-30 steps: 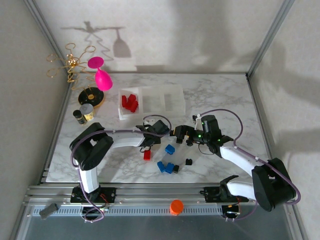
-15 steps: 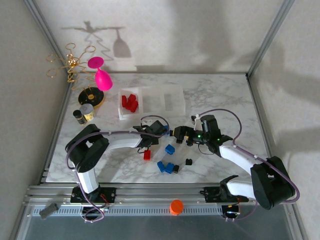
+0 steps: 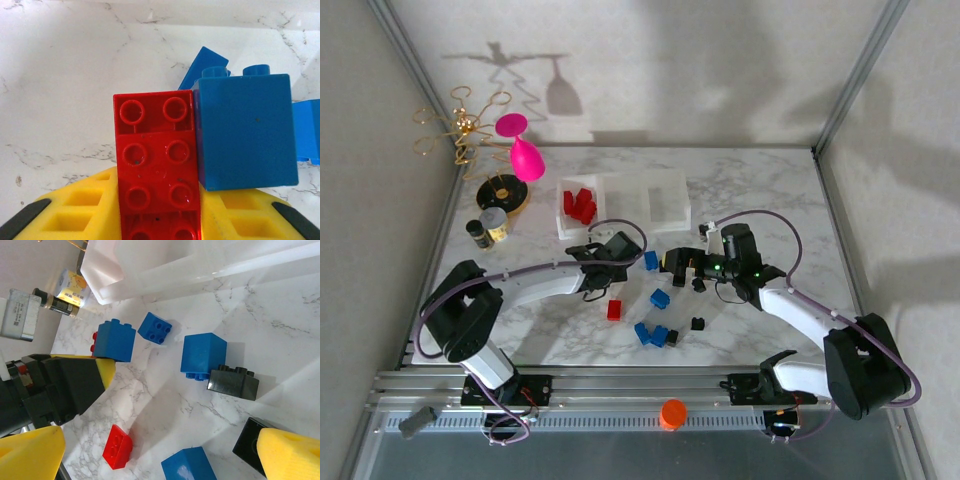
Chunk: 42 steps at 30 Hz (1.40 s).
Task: Sort the legos into containers by color
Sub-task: Pick up the legos from the center of the table, then place the legos at the center of the table, then pick up the lego from the center of the table.
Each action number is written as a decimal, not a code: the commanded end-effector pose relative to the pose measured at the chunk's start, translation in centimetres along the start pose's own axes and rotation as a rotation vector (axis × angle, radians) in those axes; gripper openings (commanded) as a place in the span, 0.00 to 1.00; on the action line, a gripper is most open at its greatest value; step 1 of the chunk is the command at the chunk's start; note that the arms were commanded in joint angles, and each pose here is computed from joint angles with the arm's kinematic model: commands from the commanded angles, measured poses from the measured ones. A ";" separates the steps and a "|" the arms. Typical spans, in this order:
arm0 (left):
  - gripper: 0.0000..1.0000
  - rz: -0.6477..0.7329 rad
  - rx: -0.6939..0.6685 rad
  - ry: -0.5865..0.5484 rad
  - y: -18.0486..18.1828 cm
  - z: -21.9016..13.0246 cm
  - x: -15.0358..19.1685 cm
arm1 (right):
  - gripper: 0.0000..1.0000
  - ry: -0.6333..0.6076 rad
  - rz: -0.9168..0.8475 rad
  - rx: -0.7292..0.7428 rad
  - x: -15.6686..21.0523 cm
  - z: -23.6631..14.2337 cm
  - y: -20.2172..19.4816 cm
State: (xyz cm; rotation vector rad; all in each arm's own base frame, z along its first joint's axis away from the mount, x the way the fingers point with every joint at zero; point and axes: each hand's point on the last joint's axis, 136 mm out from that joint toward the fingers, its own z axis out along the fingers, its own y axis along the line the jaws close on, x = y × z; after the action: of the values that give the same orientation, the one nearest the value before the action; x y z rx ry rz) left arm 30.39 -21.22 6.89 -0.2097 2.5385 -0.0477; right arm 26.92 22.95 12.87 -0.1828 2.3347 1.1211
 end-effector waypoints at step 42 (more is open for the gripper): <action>0.39 0.118 -0.041 0.165 2.3 3.3 5.0 | 0.99 -0.019 -0.008 -0.008 -0.6 0.1 0.5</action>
State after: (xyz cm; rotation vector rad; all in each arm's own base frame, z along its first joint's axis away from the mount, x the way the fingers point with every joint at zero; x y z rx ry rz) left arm 28.49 -20.91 1.57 -0.0836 2.6793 0.0092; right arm 26.89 23.05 12.95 -0.1792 2.3336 1.1293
